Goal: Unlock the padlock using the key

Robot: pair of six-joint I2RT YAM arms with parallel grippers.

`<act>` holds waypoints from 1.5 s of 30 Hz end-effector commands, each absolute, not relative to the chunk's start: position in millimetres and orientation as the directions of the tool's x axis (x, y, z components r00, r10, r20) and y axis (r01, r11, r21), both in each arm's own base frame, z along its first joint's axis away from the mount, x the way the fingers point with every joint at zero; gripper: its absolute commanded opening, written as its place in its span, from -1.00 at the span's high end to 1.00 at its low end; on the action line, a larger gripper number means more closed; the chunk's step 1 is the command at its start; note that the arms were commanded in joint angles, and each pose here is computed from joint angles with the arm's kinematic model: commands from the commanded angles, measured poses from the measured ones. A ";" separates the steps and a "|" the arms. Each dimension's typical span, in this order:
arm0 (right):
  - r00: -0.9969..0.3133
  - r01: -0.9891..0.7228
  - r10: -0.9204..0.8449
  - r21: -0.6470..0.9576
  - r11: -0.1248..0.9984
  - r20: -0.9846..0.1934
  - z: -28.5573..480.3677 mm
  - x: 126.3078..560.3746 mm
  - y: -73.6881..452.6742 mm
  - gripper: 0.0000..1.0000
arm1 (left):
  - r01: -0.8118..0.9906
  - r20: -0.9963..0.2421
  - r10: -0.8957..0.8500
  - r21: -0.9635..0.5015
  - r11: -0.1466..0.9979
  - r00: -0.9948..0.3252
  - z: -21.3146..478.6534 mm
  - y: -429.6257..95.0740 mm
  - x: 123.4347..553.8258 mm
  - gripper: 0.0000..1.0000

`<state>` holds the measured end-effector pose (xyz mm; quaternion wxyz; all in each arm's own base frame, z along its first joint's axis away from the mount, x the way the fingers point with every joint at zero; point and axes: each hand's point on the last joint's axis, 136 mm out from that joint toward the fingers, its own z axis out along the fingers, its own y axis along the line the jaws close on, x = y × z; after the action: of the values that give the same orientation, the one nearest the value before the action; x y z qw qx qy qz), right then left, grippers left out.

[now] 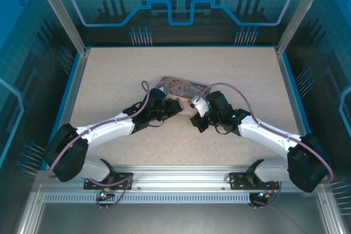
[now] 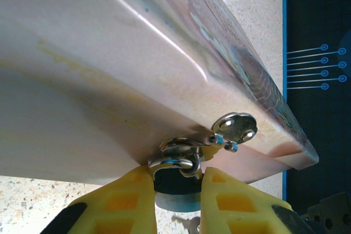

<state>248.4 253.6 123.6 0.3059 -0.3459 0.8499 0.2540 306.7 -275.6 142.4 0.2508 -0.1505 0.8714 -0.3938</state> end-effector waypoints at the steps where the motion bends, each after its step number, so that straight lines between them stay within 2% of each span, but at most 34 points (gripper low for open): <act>1: -0.536 -0.769 -0.438 0.203 0.607 -0.722 134.0 258.4 261.7 1.00 | -0.009 -0.317 -0.473 -0.823 0.567 -0.822 170.7 -286.0 306.2 0.80; 18: -0.527 -0.746 -0.398 0.185 0.639 -0.751 130.7 277.9 263.1 1.00 | -0.025 -0.303 -0.489 -0.831 0.556 -0.818 165.1 -284.7 305.5 0.86; 25: -0.546 -0.737 -0.416 0.181 0.651 -0.727 120.5 278.3 260.0 1.00 | -0.025 -0.305 -0.493 -0.831 0.555 -0.815 165.8 -283.4 305.2 0.87; 45: -0.523 -0.751 -0.383 0.199 0.630 -0.761 128.5 275.5 264.2 1.00 | -0.026 -0.310 -0.494 -0.827 0.562 -0.812 164.6 -281.6 304.6 0.87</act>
<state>271.7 263.2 117.0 0.3292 -0.3462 0.8421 0.2502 304.8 -275.7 138.7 0.2450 -0.1682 0.8628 -0.4090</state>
